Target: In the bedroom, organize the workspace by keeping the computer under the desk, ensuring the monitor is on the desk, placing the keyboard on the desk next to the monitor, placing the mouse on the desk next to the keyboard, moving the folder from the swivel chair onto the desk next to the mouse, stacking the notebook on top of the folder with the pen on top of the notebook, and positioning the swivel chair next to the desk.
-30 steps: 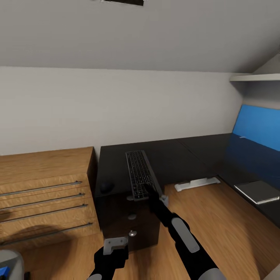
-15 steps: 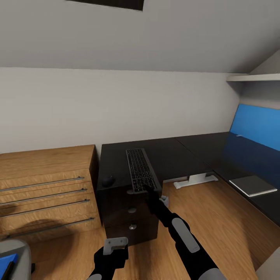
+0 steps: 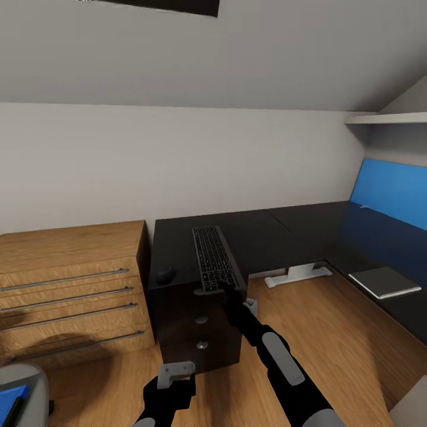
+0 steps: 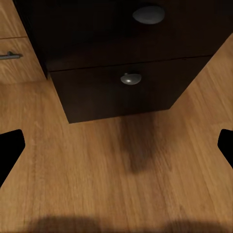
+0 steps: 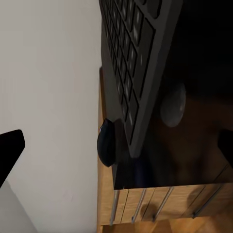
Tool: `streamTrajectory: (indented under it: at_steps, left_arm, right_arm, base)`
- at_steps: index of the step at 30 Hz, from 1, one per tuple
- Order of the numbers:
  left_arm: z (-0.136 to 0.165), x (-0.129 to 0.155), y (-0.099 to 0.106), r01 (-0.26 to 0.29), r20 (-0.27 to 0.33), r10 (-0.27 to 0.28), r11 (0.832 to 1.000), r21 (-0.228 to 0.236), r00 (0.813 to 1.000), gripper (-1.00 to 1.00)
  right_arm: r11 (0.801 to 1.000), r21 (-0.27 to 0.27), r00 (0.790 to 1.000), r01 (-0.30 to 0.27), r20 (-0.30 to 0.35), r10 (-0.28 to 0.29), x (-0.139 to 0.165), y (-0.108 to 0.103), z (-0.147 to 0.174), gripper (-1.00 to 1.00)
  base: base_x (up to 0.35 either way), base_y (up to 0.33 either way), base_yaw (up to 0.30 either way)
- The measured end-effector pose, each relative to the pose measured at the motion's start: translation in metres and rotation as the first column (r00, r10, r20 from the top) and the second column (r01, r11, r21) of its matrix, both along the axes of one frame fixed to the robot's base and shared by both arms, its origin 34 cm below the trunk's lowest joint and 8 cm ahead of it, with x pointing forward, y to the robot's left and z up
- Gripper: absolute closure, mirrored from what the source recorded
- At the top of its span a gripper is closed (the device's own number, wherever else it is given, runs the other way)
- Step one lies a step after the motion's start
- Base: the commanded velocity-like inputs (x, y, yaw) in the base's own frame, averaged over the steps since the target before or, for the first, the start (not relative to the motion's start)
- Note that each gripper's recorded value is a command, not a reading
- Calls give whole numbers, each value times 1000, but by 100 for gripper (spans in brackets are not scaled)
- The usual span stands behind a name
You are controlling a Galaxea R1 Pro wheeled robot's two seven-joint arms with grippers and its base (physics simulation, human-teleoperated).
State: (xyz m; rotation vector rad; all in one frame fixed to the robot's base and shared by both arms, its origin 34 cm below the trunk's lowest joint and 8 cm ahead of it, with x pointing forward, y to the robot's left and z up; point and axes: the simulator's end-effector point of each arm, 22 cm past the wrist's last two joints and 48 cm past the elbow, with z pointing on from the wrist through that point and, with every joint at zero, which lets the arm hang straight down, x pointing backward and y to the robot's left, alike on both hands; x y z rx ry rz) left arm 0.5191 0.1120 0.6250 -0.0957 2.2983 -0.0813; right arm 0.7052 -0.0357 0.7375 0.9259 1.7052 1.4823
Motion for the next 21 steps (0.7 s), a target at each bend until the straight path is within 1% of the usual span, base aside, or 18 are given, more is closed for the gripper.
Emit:
streamTrajectory:
  at_steps: [5,6,7,8,10,21]
  left_arm:
    - [0,0,0,0,0,0,1000,-1,1000,-100]
    - [0,0,0,0,0,0,1000,-1,1000,-100]
    - [0,0,0,0,0,0,1000,-1,1000,-100]
    - [0,0,0,0,0,0,1000,-1,1000,-100]
    - [0,0,-1,0,0,0,1000,-1,1000,-100]
    - [-1,-1,0,0,-2,0,1000,0,1000,-100]
  right_arm:
    - [1000,4,1000,13,-2,-13,2,-5,0,-100]
    - [1000,5,1000,24,-7,-24,3,-10,-3,-100]
    - [999,5,999,45,-20,-45,6,-20,-8,-100]
    - [998,5,998,58,-27,-58,7,-27,-11,-100]
    - [997,7,997,72,-34,-72,8,-34,-14,-100]
    - [995,-2,994,102,-37,-102,12,-52,-18,-100]
  base:
    - [-30,0,0]
    - [-7,0,0]
    - [-4,0,0]
    - [-3,0,0]
    - [-2,0,0]
    - [0,0,0]
